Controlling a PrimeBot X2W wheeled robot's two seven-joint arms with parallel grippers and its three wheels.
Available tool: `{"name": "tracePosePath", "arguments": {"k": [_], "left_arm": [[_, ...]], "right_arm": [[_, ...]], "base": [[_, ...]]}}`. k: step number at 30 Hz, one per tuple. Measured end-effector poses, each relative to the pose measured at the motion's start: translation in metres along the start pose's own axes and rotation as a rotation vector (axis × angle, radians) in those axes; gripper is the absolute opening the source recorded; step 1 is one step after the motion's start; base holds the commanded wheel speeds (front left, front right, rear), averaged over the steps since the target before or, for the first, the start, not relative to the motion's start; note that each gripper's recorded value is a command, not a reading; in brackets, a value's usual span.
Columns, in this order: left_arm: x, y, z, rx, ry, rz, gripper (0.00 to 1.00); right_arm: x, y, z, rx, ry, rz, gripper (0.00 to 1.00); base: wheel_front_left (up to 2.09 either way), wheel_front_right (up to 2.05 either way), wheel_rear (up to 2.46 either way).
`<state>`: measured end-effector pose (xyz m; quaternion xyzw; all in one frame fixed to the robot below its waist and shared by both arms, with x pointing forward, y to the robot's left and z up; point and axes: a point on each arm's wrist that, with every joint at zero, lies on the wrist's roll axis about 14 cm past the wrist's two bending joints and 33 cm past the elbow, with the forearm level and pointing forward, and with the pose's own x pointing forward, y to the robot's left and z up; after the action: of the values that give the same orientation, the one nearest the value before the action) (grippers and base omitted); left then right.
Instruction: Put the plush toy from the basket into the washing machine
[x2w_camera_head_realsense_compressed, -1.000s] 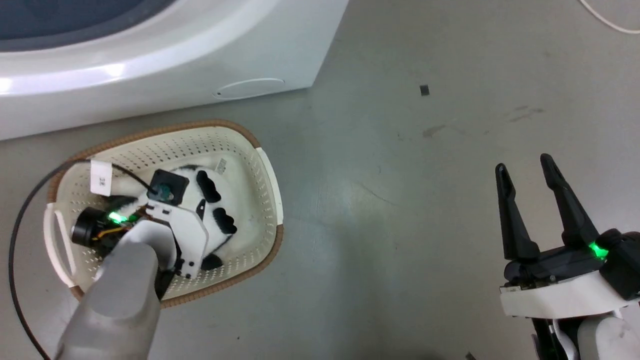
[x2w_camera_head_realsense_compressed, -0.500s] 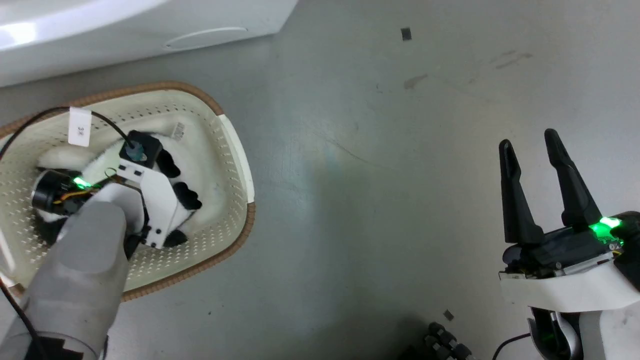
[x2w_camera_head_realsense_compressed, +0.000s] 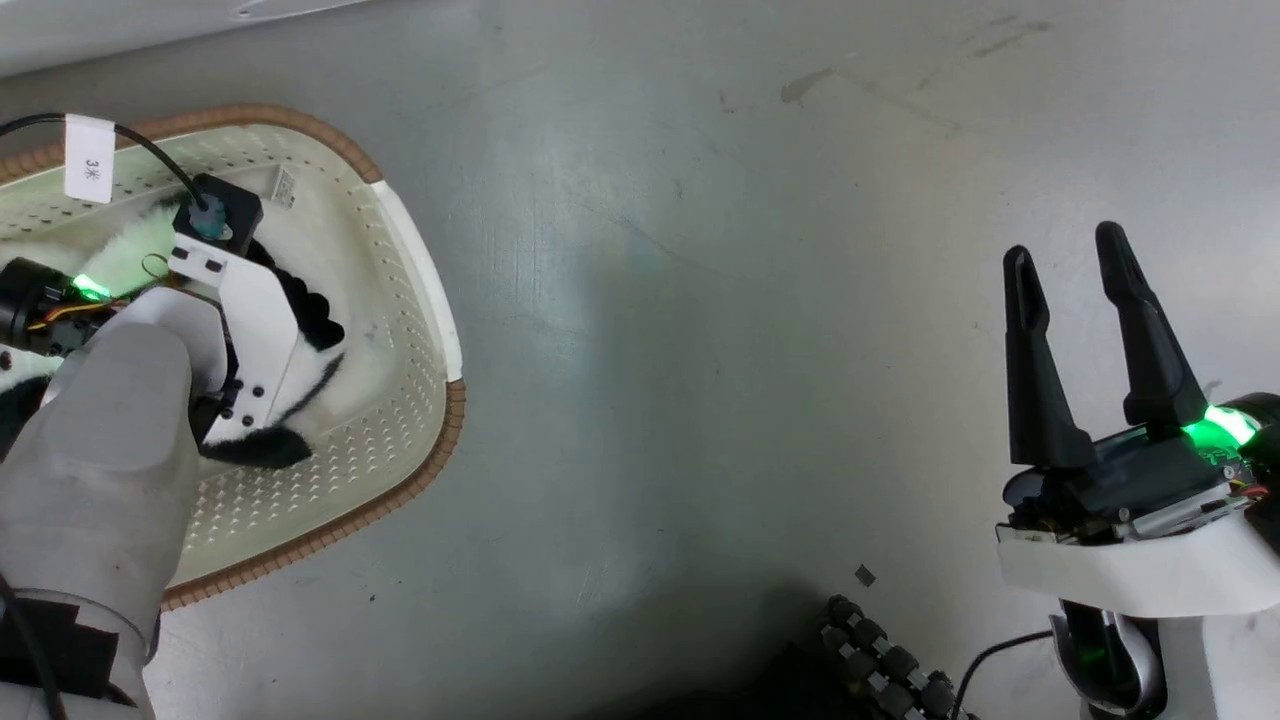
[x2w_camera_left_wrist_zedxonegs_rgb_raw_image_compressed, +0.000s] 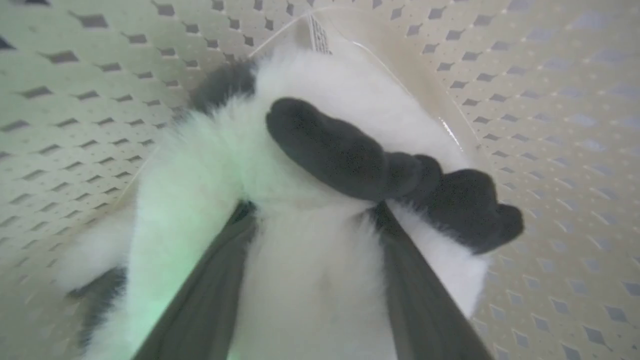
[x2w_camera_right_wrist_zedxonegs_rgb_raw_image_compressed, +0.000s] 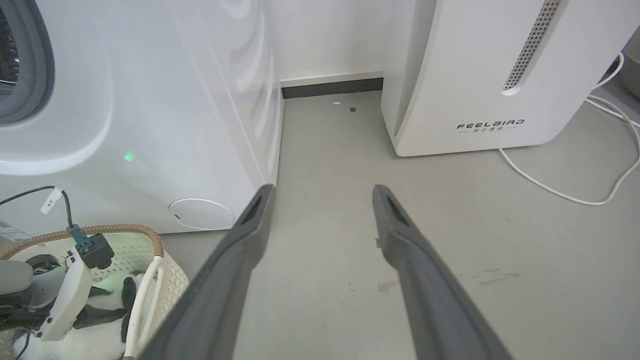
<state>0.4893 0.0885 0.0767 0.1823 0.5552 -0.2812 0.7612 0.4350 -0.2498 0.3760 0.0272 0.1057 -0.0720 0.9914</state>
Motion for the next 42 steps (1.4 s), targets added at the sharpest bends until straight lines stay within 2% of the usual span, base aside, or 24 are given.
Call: {"name": "tracePosePath", "arguments": {"k": [10,17,25,29,36,42], "left_arm": [[-0.020,0.000,0.001,-0.047,-0.054,0.009,0.00],[-0.055,-0.009,0.012,-0.104,-0.168,0.019,0.00],[-0.113,-0.011,0.039,-0.170,-0.379,0.063,0.00],[-0.145,-0.012,0.045,-0.198,-0.474,0.090,0.00],[-0.192,-0.013,0.052,-0.236,-0.601,0.131,0.00],[-0.250,-0.014,0.061,-0.325,-0.802,0.202,0.00]], "right_arm": [[-0.002,0.002,0.013,0.003,-0.035,0.008,1.00],[-0.007,0.003,0.040,-0.008,-0.104,0.015,1.00],[-0.024,0.007,0.073,-0.029,-0.183,0.030,1.00],[-0.038,-0.008,0.086,-0.019,-0.215,-0.015,1.00],[-0.055,0.003,0.105,-0.009,-0.269,0.020,1.00],[-0.072,0.008,0.124,0.004,-0.327,0.038,1.00]], "base": [[0.00,0.00,0.00],[0.00,0.00,0.00],[0.00,0.00,0.00],[0.00,0.00,0.00],[0.00,0.00,0.00],[0.00,0.00,0.00]]}}
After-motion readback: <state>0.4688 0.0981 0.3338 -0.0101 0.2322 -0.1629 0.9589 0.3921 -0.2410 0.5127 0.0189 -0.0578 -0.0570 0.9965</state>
